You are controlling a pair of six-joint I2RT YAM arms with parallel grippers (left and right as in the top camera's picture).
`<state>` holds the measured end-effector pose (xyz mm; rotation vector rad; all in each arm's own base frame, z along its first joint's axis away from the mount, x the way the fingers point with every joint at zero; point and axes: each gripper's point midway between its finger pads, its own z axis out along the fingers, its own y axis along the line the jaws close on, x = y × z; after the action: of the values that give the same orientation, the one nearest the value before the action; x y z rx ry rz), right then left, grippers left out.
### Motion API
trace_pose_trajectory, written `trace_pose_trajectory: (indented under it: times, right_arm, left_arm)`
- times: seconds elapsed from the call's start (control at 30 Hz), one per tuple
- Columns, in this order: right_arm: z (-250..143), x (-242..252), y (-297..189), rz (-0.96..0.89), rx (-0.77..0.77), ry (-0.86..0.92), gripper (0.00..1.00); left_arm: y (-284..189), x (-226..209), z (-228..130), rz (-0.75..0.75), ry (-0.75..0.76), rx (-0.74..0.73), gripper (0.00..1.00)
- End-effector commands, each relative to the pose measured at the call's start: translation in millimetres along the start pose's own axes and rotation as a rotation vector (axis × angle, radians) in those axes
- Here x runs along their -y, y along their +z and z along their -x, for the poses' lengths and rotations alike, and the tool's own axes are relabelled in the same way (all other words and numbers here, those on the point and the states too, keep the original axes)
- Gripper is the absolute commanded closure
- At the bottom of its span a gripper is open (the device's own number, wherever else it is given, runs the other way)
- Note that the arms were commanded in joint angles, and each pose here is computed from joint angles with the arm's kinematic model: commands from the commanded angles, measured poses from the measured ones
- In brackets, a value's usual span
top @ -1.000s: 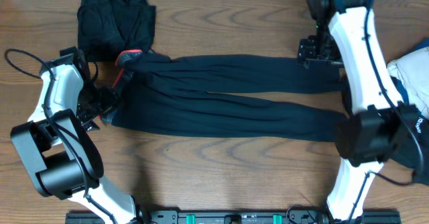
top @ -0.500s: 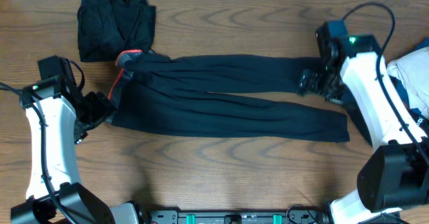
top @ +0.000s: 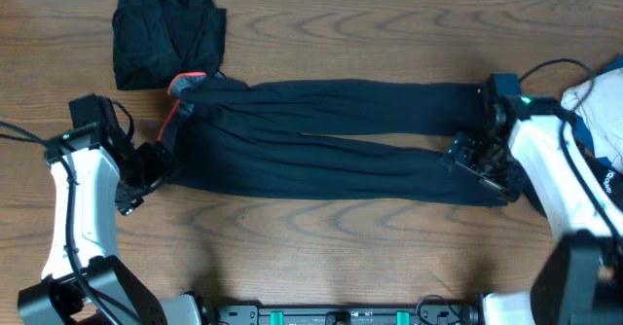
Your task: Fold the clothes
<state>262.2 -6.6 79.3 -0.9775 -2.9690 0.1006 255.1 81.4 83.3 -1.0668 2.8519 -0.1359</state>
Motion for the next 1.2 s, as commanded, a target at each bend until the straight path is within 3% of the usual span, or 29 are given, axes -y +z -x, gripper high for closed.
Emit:
trace_pose_trajectory:
  times: [0.0,0.2,0.43,0.9,1.17]
  right_arm:
    - [-5,7,-13,0.049,0.060,0.066,0.01]
    - [-26,13,-10,0.101,0.056,0.064,0.01]
    - [-46,7,19,0.157,-0.019,0.041,0.01]
    - [-50,7,32,0.162,-0.020,0.055,0.01]
    - [-49,7,32,0.165,-0.017,0.050,0.01]
  left_arm:
    - [12,-4,-7,0.003,0.010,-0.024,0.16]
    - [25,13,-4,-0.102,0.012,-0.003,0.16]
    - [32,16,7,-0.116,-0.032,0.028,0.16]
    - [66,24,10,-0.148,-0.069,-0.051,0.17]
    - [70,29,20,-0.170,-0.067,-0.020,0.17]
